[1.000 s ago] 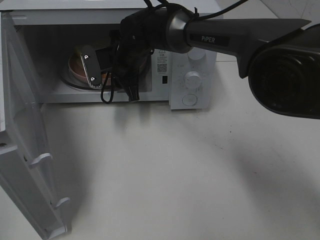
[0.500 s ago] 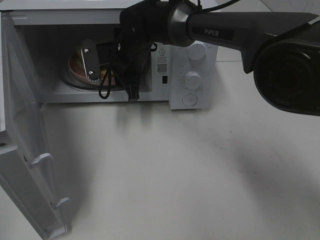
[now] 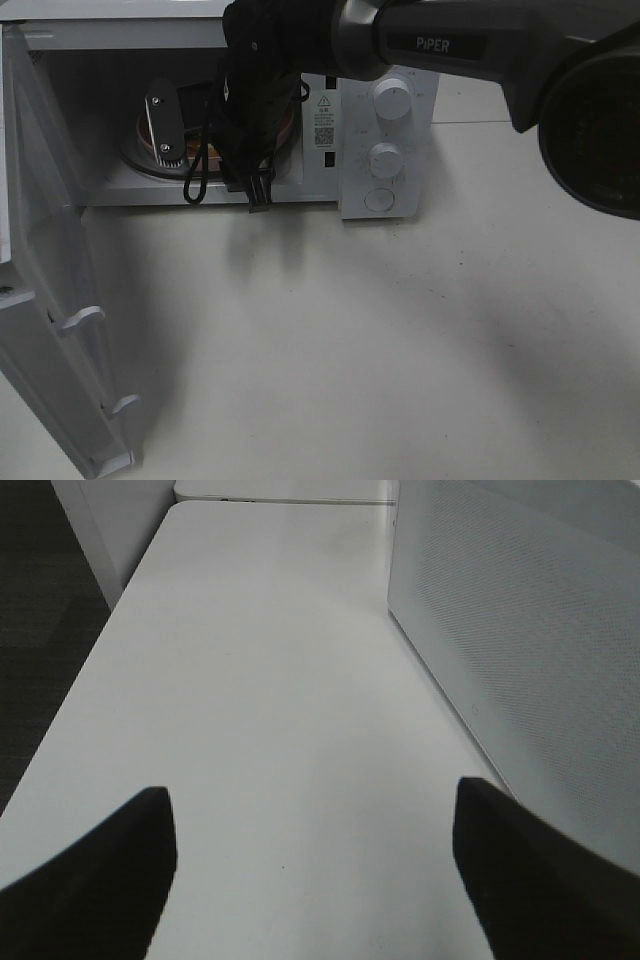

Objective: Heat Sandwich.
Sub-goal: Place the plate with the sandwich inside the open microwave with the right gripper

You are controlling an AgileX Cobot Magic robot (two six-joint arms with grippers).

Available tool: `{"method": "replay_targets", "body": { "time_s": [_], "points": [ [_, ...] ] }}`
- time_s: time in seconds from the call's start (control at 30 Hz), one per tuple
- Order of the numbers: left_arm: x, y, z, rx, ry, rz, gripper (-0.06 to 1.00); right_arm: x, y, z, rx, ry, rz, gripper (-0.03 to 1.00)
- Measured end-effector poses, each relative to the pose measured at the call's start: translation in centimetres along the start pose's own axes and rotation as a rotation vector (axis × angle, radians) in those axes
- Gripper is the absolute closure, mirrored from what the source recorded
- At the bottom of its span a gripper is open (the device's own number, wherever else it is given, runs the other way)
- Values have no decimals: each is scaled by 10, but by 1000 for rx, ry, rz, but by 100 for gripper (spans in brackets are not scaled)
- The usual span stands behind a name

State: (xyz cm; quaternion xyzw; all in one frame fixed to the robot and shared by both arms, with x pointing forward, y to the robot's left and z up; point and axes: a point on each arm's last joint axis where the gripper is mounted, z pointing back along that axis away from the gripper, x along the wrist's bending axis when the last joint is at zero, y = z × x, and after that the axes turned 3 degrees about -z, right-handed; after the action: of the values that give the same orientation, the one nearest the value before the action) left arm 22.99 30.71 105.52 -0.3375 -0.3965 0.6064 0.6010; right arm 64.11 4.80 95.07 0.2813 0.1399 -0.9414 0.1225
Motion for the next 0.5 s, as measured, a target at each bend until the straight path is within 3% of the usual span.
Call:
{"method": "replay_targets", "body": {
  "time_s": [0.33, 0.5],
  "points": [
    [0, 0, 0, 0, 0, 0, 22, 16, -14, 15, -2, -45, 15, 44],
    [0, 0, 0, 0, 0, 0, 22, 24, -19, 31, 0, -62, -61, 44]
  ]
}}
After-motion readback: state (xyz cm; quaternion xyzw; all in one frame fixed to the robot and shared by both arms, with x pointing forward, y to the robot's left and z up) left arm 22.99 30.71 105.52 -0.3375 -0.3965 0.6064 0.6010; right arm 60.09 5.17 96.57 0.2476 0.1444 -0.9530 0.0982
